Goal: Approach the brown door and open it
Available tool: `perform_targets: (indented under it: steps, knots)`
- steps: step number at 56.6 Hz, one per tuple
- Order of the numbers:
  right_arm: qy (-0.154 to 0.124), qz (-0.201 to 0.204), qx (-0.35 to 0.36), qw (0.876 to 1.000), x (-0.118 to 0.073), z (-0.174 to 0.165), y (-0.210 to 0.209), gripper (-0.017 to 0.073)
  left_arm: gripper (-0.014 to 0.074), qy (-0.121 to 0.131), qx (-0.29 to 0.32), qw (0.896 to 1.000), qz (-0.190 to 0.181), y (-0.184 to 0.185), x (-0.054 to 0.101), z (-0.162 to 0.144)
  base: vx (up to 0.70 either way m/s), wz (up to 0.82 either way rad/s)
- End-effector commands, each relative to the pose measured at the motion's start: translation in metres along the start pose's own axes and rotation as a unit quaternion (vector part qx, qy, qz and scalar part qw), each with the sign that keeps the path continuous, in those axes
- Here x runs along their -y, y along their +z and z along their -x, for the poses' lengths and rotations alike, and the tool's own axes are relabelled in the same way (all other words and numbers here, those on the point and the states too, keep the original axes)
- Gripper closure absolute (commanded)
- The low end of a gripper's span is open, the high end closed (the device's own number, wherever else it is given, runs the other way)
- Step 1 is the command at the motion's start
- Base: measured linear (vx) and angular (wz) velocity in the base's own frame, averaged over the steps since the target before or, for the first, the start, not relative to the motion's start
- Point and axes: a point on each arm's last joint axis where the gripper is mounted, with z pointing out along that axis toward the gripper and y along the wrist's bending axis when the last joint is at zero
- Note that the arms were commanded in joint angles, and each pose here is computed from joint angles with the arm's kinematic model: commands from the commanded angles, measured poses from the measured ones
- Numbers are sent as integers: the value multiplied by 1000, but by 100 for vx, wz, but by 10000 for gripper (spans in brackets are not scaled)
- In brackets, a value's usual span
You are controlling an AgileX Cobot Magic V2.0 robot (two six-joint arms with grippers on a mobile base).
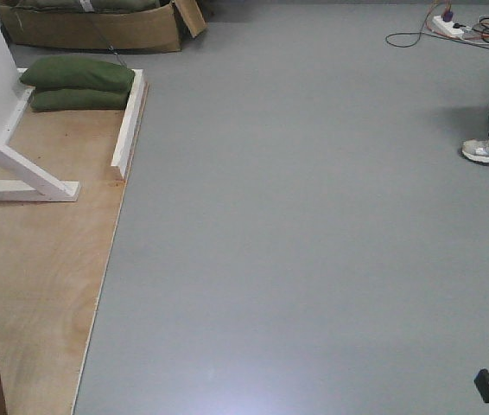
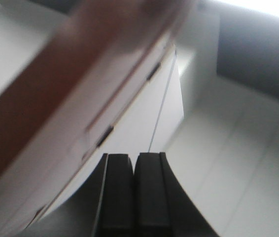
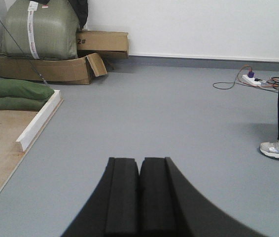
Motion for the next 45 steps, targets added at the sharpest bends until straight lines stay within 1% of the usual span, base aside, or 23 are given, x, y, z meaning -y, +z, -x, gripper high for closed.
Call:
perform_targets:
  steps: [1,4,7,12,16,21,29,39,45]
  knots:
    - [-6,-2,45,999,0,7,-1,559,600,-92,118,988,31,3,0,29,0,0]
    - [-6,-2,45,999,0,7,-1,559,600,-124,149,979,59,4,-8,31,0,0]
    - [-6,-2,45,999,0,7,-1,559,600,-153,182,967,93,5,-19,31,0,0]
    - [-6,-2,45,999,0,7,-1,559,600,-182,219,949,137,6,-34,29,0,0]
    - [-6,-2,45,999,0,7,-1,559,600,-200,222,941,161,8,-43,25,0,0]
    - [-6,-2,45,999,0,7,-1,559,600,-216,193,940,180,14,-51,12,0,0]
    - [-6,-2,45,999,0,7,-1,559,600,-216,135,947,194,28,-63,-14,0,0]
    - [-6,-2,45,999,0,7,-1,559,600,-216,107,950,199,35,-68,-27,0,0]
    - [-6,-2,45,999,0,7,-1,559,600,-219,82,952,197,37,-69,-33,0,0]
